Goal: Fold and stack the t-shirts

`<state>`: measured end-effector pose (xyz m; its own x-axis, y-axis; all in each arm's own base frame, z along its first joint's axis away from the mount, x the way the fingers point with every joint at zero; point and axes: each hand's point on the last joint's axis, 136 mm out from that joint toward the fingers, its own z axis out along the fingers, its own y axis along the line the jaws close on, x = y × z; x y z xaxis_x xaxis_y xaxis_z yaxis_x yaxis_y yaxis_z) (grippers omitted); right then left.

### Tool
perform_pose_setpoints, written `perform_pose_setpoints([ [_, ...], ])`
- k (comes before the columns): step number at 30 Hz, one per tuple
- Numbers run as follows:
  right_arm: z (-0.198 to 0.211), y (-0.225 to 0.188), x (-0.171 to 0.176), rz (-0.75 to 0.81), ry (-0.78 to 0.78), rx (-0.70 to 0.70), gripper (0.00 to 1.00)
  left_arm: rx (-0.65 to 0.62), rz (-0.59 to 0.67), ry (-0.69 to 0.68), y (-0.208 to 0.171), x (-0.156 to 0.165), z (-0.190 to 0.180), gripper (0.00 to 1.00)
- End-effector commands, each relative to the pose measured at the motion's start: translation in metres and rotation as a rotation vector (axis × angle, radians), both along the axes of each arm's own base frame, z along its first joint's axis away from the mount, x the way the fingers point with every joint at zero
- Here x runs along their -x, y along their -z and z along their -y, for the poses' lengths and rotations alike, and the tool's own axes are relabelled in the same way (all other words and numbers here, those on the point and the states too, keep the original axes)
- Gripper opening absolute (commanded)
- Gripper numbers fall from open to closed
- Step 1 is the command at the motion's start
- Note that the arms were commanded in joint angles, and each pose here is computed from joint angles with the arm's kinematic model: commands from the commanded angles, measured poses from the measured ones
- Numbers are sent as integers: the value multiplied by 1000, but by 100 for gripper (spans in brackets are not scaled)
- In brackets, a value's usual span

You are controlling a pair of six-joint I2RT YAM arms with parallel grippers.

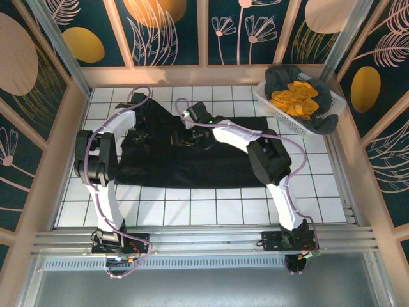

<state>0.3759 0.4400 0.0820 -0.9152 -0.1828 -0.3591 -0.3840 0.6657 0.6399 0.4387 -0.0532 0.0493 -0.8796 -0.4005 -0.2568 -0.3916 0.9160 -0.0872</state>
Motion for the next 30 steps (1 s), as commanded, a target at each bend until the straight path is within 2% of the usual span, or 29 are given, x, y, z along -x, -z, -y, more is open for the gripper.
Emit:
perform_pose_setpoints([
  [1, -6, 8, -12, 71, 10, 83, 44, -77, -21, 34, 4, 2, -10, 30],
  [4, -14, 16, -16, 116, -10, 120, 44, -101, -3, 36, 0, 0, -14, 40],
  [8, -22, 19, -23, 154, -27, 146, 45, -59, -10, 66, 8, 1, -6, 39],
  [18, -40, 35, -16, 105, -119, 141, 46, -41, -37, 110, 25, 2, 0, 33],
  [24, -43, 35, -11, 98, -129, 141, 38, -57, -42, 118, 28, 2, -3, 32],
  [30, -40, 34, -11, 103, -130, 156, 26, -74, -44, 115, 30, 1, -6, 27],
])
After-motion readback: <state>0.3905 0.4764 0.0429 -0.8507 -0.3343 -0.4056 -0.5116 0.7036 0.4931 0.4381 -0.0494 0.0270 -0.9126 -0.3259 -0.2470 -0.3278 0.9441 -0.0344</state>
